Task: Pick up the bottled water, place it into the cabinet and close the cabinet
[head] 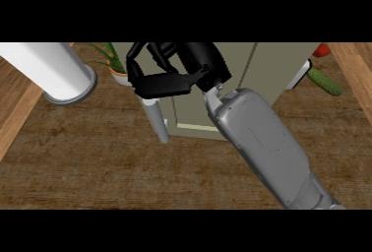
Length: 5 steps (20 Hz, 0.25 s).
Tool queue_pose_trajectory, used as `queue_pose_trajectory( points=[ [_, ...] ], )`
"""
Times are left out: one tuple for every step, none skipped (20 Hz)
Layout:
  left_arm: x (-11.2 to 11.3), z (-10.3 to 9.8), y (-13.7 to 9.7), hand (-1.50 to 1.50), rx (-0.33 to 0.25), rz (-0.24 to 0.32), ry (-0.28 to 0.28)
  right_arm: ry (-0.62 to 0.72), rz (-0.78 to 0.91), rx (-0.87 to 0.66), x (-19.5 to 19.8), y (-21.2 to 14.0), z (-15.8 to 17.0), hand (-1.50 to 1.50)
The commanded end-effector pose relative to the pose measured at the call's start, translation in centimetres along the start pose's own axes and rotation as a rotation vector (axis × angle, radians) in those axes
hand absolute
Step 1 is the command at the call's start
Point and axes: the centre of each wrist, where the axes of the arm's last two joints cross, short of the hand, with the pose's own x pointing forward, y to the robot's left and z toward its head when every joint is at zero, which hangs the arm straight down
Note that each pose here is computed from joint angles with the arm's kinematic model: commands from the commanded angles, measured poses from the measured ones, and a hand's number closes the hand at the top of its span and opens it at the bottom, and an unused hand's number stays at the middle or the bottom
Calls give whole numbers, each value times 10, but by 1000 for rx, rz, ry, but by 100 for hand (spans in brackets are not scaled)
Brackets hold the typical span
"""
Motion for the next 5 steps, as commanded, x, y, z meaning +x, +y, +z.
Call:
queue_pose_trajectory(
  points=[
    [1, -5, 1, 150, -15, 9, 2, 160, 36, -176, -30, -47, -8, 150],
    [5, -8, -3, 150, -28, 8, 5, 170, 33, -191, -39, -52, -2, 150],
    [3, -10, -1, 150, -20, -3, -3, 169, 40, -169, -43, -45, -2, 150],
    [2, -8, 5, 150, -17, 0, -1, 166, 15, -182, -43, -44, -2, 150],
    [1, -8, -2, 150, -35, 12, 1, 159, 31, -180, -41, -46, -5, 150]
  ],
)
